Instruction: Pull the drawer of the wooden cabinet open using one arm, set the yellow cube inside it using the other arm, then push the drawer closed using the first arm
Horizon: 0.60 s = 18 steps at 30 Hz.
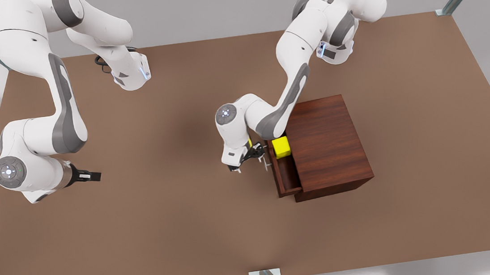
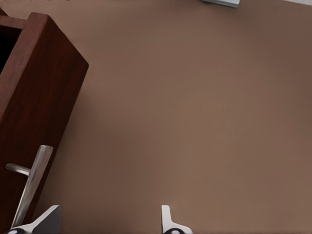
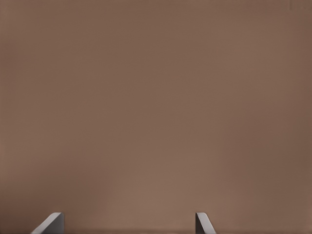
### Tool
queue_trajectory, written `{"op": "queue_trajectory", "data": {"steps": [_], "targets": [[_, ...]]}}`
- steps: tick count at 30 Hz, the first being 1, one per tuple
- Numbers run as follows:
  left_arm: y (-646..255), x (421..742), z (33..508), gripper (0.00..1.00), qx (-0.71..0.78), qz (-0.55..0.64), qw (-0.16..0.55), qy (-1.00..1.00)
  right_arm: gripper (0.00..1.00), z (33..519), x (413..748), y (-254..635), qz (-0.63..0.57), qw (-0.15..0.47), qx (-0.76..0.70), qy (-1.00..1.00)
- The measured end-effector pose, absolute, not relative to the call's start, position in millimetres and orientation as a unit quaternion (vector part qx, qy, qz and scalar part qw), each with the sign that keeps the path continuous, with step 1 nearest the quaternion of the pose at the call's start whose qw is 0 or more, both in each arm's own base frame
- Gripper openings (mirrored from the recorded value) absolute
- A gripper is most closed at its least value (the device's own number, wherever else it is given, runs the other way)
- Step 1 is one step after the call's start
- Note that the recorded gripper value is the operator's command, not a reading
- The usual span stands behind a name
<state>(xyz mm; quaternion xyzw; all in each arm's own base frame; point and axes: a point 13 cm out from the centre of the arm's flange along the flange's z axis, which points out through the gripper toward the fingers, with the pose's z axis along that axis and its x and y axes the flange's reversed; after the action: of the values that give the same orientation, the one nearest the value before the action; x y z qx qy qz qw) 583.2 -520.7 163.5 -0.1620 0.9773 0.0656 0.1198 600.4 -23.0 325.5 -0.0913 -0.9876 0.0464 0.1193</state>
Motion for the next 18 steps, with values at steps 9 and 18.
{"op": "queue_trajectory", "data": {"steps": [9,18], "targets": [[-494.1,595.4,164.3,1.0,-0.144,0.079,0.109,0.98,1.0,325.5,600.2,-22.6,0.046,0.12,-0.08,-0.988],[-471.0,608.3,173.3,1.0,-0.123,0.088,0.1,0.983,1.0,325.5,600.2,-23.2,0.045,0.121,-0.074,-0.989]]}}
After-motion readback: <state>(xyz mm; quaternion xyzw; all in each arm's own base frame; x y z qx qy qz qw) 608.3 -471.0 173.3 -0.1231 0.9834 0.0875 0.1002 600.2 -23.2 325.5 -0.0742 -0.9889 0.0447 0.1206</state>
